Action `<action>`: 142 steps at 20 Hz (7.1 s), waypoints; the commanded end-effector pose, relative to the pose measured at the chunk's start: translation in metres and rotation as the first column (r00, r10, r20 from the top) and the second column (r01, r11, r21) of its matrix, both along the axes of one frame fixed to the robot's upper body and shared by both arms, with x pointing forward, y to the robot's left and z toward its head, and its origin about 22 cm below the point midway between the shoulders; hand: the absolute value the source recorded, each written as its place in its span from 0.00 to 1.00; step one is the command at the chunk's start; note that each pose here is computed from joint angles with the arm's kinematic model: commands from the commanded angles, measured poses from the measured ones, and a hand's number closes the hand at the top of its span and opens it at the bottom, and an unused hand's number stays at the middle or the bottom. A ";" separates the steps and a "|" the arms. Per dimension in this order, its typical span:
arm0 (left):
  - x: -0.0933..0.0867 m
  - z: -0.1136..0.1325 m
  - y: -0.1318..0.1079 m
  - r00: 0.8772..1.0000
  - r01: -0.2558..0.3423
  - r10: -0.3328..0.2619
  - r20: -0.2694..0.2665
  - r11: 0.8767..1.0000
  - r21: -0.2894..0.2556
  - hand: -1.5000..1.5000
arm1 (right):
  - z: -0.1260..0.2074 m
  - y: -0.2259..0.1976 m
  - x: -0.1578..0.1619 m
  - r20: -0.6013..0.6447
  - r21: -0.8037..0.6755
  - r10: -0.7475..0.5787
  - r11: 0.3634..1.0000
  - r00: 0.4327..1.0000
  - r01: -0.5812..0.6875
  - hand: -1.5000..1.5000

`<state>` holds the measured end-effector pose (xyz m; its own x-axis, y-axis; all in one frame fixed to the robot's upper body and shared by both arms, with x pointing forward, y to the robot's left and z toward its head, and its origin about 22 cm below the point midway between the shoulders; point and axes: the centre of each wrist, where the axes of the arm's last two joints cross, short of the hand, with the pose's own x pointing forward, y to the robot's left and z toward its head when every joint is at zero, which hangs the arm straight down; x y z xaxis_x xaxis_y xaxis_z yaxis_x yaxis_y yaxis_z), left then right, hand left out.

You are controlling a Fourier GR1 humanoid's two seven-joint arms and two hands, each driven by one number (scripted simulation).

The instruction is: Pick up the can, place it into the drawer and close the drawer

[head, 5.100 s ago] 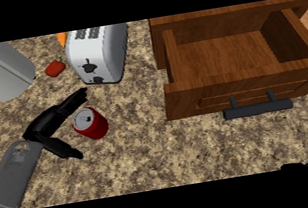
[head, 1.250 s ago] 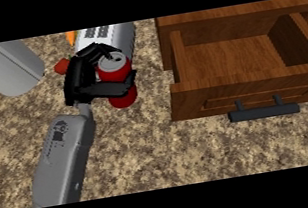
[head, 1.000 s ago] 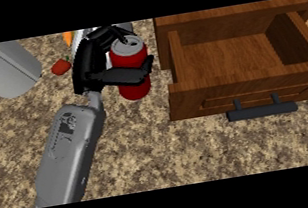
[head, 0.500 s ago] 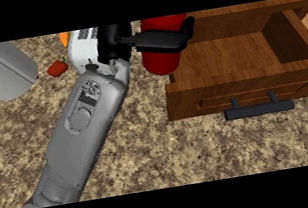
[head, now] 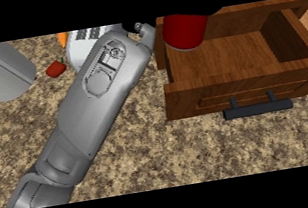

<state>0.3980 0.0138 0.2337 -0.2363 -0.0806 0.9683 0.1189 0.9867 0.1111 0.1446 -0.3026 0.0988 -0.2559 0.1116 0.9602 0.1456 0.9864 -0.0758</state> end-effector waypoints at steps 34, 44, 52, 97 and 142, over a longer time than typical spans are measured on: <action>0.025 -0.049 -0.031 0.992 -0.129 0.129 0.011 0.971 0.201 1.00 | 0.004 0.016 0.039 0.032 -0.024 0.057 0.998 0.998 -0.057 0.00; 0.030 -0.076 -0.017 0.982 -0.189 0.184 0.044 0.954 0.231 0.00 | 0.013 0.014 0.038 0.050 -0.028 0.068 0.997 0.996 -0.066 0.00; 0.030 -0.065 -0.023 0.965 -0.263 0.258 0.054 0.941 0.213 0.00 | 0.014 0.012 0.039 0.041 -0.033 0.098 0.995 0.994 -0.097 0.00; 0.025 -0.033 0.010 0.962 -0.274 0.274 0.014 0.960 0.053 0.00 | -0.075 0.081 0.146 0.074 -0.894 -0.074 0.436 0.995 0.099 0.00; -0.039 -0.066 0.137 0.968 -0.245 0.249 -0.032 0.965 0.095 0.00 | -0.012 0.103 0.316 0.290 -0.879 -0.250 0.313 0.924 0.360 0.00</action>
